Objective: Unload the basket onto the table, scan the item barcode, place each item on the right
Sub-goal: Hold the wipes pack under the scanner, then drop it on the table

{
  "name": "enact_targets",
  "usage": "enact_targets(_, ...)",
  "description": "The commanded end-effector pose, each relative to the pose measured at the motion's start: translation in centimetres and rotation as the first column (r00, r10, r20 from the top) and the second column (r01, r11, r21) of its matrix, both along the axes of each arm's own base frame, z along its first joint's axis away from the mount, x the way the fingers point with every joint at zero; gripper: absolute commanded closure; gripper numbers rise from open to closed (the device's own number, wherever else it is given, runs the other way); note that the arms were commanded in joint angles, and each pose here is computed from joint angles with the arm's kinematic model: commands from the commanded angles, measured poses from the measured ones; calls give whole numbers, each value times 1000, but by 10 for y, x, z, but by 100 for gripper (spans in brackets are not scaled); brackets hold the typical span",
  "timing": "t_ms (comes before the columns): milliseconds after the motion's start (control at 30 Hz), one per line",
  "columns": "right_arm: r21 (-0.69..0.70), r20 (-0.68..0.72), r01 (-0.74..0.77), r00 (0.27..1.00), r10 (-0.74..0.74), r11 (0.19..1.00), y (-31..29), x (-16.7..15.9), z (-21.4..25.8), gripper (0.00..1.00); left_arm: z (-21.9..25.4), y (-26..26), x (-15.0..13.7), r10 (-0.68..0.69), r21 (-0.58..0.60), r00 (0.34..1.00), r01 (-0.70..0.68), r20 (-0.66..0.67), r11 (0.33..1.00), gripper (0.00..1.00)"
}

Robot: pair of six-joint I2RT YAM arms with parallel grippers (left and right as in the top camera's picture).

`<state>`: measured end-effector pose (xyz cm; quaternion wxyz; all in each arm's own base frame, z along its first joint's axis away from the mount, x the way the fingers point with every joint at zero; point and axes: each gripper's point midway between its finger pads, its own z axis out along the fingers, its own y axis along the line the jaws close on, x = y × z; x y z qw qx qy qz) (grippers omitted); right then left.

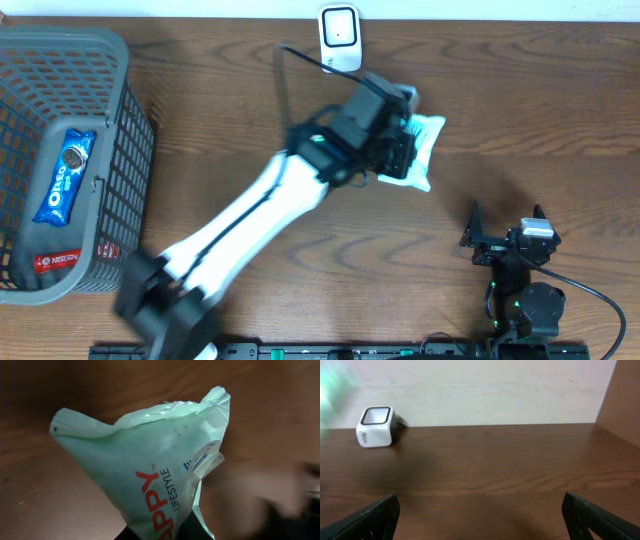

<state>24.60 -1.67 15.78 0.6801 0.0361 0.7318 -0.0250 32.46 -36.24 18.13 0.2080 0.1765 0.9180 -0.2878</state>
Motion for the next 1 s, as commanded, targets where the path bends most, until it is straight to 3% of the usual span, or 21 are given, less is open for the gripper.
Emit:
enact_targets(0, -11, -2, -2, 1000, 2, 1000, 1, 0, -1, 1, -58, 11, 21, 93, 170, 996, -94, 14, 981, 93)
enact_targets(300, -11, -2, -2, 1000, 2, 1000, 1, 0, -1, 1, -157, 14, 19, 100, 310, 989, -62, -109, 949, 92)
enact_targets(367, -11, -2, -2, 1000, 2, 1000, 1, 0, -1, 1, -157, 14, 19, 100, 311, 989, -61, -109, 948, 75)
enact_targets(467, -11, -2, -2, 1000, 2, 1000, 1, 0, -1, 1, -141, 12, 21, 94, 288, 992, -66, -86, 955, 30)
enact_targets(533, -11, -2, -2, 1000, 2, 1000, 1, 0, -1, 1, -120, 10, 23, 87, 264, 994, -68, -60, 962, 5)
enact_targets(567, -11, -2, -2, 1000, 2, 1000, 1, 0, -1, 1, -107, 10, 24, 82, 247, 996, -69, -41, 967, 2)
enact_targets(800, -11, -2, -2, 1000, 2, 1000, 1, 0, -1, 1, 52, 15, 22, 2, 81, 976, -20, 218, 996, 2)
enact_targets(967, -11, -2, -2, 1000, 2, 1000, 1, 0, -1, 1, 177, 70, 21, 83, -49, 900, -69, 427, 996, 2)
